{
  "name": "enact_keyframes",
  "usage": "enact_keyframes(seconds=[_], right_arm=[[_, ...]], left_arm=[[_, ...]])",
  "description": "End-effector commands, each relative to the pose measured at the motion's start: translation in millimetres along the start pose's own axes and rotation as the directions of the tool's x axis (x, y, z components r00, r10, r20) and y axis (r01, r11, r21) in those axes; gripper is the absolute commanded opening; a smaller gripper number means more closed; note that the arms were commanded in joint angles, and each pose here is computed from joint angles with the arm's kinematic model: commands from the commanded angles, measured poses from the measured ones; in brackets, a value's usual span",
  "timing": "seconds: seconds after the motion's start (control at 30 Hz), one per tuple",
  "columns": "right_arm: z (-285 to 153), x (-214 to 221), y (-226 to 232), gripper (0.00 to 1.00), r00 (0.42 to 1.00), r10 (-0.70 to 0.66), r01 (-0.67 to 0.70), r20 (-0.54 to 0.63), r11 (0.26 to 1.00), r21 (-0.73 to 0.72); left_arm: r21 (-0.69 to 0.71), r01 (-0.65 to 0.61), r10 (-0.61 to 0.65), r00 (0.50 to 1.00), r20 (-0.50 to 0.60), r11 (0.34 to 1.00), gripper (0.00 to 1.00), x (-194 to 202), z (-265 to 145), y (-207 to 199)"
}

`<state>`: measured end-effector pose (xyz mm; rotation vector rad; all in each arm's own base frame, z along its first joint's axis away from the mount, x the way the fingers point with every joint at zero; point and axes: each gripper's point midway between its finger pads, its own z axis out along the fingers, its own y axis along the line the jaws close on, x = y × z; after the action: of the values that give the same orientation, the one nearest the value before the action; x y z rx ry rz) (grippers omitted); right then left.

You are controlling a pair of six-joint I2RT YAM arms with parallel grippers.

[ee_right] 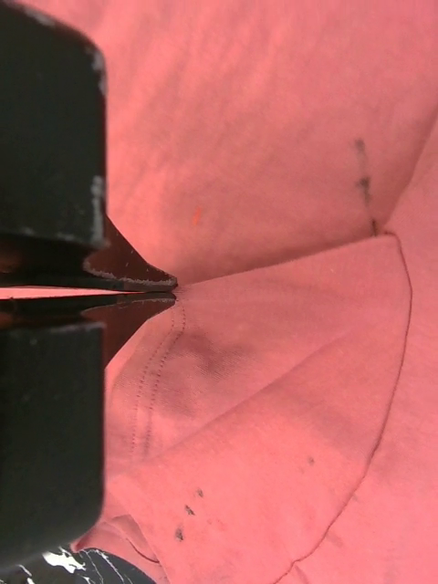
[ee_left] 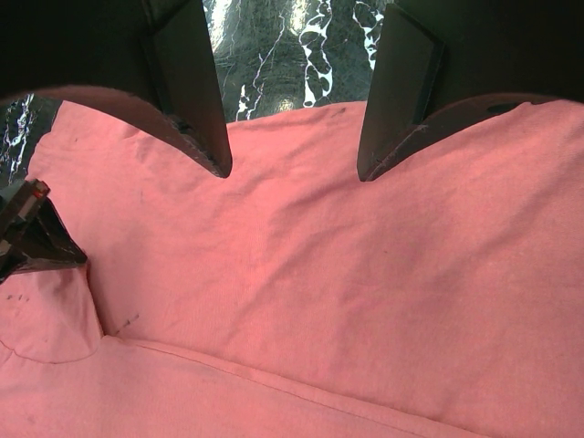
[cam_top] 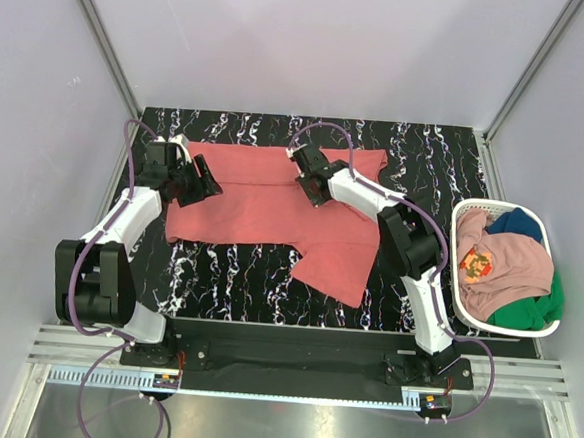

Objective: Fold and stack the t-shirts
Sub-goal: Fold the tshirt

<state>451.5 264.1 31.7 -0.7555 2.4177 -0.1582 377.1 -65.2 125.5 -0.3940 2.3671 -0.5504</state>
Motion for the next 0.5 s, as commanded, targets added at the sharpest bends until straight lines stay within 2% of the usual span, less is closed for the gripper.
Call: enact_keyframes(seconds=[0.0,0.3,0.47], right_arm=[[-40.2,-27.9,4.3,0.0,0.999,0.026,-0.023,0.041,0.997,-0.07],[-44.2,-18.9,27.7,0.0,0.997,0.077,-0.076,-0.005,0.981,-0.18],[-42.5,-26.6,40.7,0.0,0.987,0.162,-0.158,-0.004,0.96,-0.231]], left_arm=[[0.056,-0.033,0.03,0.998,0.05,0.998,0.63,-16.6,-5.8,-15.3],[0.061,-0.031,0.028,0.999,0.046,0.998,0.63,-14.9,-6.2,-15.8],[0.053,-0.033,0.03,0.999,0.04,0.998,0.64,-13.3,-6.3,-14.0]])
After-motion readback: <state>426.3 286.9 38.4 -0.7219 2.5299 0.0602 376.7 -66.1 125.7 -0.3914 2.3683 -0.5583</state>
